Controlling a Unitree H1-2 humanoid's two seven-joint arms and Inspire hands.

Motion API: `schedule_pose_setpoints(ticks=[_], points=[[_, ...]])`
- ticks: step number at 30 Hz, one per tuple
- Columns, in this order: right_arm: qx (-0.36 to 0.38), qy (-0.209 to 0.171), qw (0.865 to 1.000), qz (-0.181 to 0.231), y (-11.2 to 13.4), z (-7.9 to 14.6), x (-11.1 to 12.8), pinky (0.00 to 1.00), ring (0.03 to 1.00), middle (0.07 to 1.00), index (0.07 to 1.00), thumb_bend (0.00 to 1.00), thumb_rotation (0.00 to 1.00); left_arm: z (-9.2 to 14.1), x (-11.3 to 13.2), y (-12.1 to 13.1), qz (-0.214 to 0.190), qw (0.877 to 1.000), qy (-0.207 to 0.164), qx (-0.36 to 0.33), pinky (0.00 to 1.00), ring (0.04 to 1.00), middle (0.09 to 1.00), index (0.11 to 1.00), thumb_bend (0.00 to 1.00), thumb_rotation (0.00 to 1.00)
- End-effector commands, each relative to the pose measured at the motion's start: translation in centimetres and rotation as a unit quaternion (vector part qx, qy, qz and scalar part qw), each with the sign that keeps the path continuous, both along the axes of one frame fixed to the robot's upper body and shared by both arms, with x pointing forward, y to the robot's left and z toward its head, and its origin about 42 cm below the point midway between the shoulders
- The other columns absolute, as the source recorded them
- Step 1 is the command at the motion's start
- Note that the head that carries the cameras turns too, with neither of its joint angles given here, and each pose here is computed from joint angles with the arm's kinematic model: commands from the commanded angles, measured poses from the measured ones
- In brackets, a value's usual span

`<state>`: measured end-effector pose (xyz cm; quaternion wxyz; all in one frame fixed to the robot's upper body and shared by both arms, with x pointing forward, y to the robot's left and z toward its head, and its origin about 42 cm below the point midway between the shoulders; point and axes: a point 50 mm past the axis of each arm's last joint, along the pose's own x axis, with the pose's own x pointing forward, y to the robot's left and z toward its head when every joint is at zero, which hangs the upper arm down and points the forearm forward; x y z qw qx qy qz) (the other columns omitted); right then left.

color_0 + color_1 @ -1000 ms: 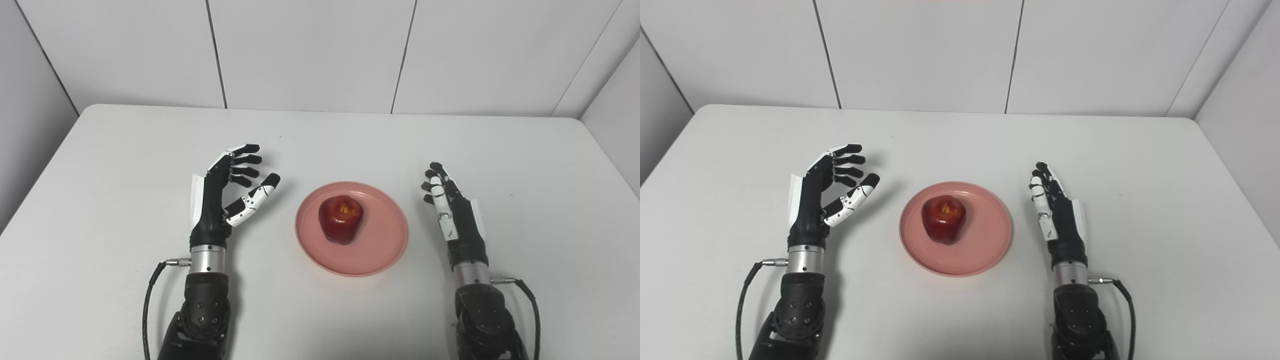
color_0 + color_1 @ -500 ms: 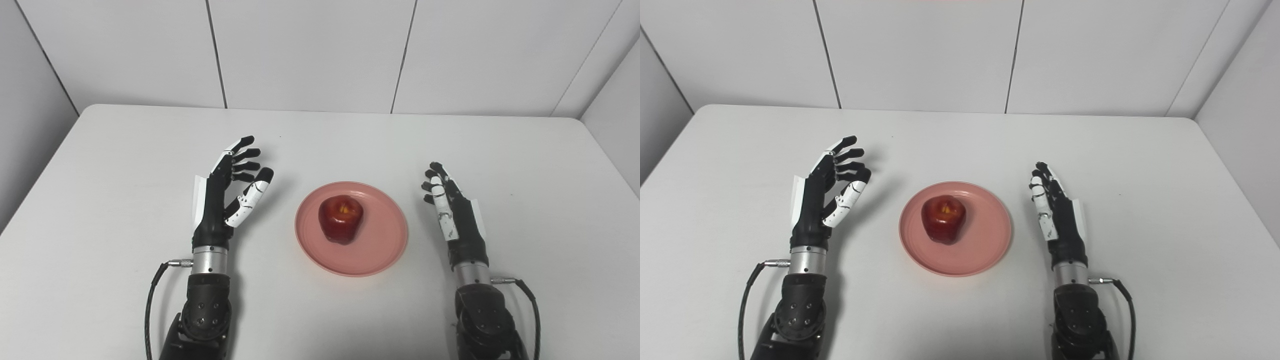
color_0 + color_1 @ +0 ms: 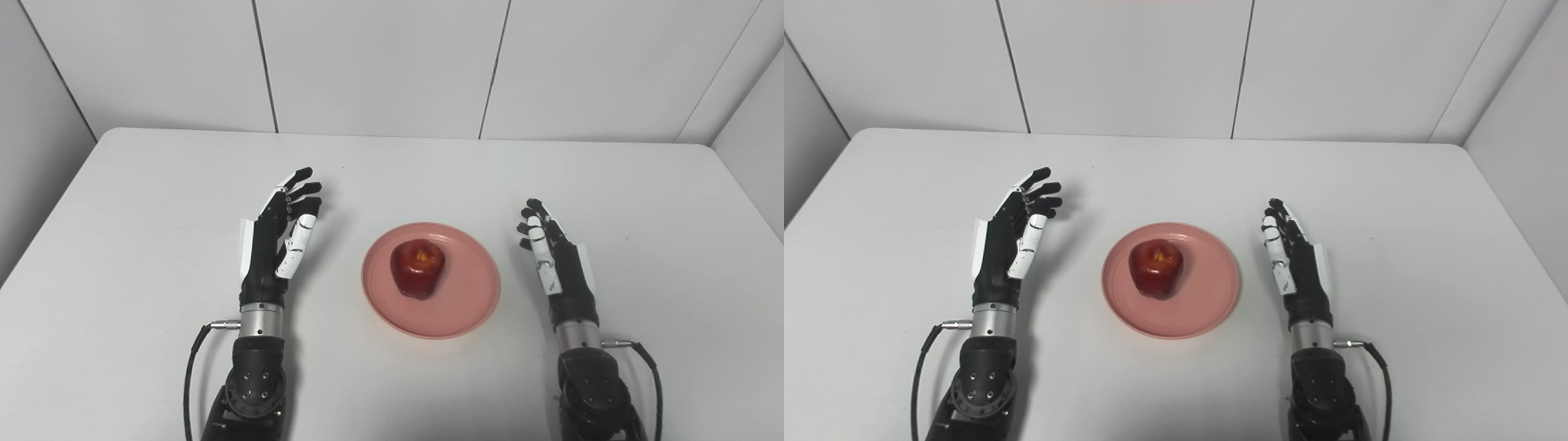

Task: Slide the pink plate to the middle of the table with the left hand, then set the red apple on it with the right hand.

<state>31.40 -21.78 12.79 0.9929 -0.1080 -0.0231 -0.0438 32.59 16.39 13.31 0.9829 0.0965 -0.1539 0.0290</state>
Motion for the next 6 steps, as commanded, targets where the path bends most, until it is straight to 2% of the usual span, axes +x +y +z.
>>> schedule_pose_setpoints(ticks=[1, 6], points=[[0.001, -0.049, 0.999, 0.001, 0.14, 1.71, 0.57, 0.80, 0.829, 0.869, 0.882, 0.18, 1.00, 1.45, 0.48, -0.55, -0.011, 0.999, -0.035, -0.008, 0.67, 0.696, 0.742, 0.753, 0.54, 0.92], [0.002, -0.050, 0.999, 0.002, 0.13, 1.76, 0.54, 0.80, 0.829, 0.870, 0.882, 0.18, 1.00, 1.33, 0.49, -0.55, -0.019, 0.999, -0.031, -0.011, 0.69, 0.706, 0.749, 0.758, 0.52, 0.94]])
